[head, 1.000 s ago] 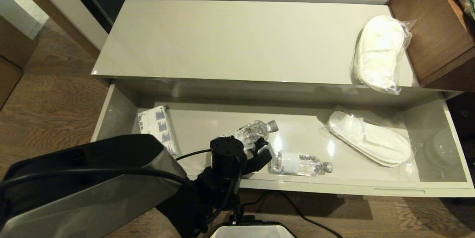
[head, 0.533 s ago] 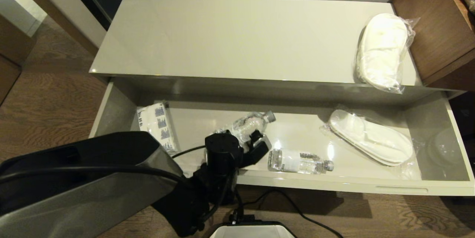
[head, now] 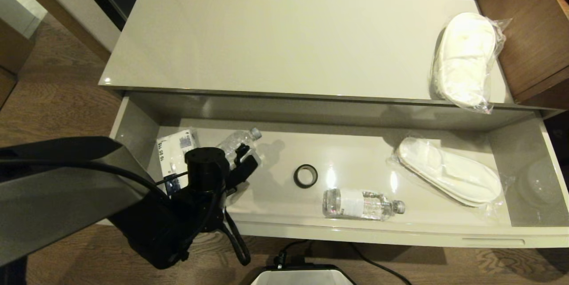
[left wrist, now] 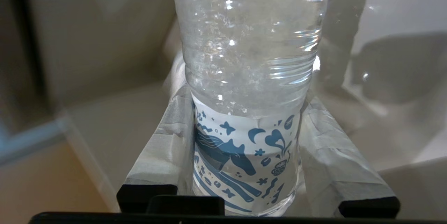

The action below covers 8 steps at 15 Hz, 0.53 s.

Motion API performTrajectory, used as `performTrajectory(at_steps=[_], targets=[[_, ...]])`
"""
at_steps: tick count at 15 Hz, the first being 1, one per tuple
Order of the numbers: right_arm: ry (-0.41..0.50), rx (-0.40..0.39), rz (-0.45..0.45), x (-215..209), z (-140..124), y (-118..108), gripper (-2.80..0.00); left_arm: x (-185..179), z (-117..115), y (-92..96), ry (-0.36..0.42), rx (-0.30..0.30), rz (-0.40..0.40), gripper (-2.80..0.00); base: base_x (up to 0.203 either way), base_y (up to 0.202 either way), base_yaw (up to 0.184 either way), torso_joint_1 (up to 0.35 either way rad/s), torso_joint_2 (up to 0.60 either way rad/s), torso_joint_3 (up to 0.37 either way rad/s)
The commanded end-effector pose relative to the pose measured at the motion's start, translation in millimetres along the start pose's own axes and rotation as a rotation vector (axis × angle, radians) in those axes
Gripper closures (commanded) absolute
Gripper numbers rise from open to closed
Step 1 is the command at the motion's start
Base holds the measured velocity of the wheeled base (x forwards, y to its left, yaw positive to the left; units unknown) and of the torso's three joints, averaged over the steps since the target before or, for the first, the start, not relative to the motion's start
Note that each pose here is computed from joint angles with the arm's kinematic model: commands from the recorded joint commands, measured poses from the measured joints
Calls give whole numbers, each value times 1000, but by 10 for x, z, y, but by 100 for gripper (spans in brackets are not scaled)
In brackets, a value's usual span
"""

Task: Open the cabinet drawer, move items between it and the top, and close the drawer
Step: Put the mineral water in the drawer

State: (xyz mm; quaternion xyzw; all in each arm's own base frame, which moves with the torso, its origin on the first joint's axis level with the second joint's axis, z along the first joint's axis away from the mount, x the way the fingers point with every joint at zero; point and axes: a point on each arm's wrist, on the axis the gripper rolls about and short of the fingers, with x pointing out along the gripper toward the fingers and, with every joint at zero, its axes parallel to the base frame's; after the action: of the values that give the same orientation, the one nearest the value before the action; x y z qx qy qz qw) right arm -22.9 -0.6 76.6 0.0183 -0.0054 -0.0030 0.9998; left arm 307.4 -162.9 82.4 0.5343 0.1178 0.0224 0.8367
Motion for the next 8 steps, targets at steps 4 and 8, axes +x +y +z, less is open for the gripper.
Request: performTrajectory(at_steps=[4, 8], targets=[[-11, 1, 0, -9, -16, -1, 0, 132, 122, 90, -8, -25, 38, 0, 0, 0, 0, 0, 0, 0], [-11, 1, 0, -9, -16, -1, 0, 286, 176, -75, 26, 73, -50, 0, 0, 0, 0, 0, 0, 0]])
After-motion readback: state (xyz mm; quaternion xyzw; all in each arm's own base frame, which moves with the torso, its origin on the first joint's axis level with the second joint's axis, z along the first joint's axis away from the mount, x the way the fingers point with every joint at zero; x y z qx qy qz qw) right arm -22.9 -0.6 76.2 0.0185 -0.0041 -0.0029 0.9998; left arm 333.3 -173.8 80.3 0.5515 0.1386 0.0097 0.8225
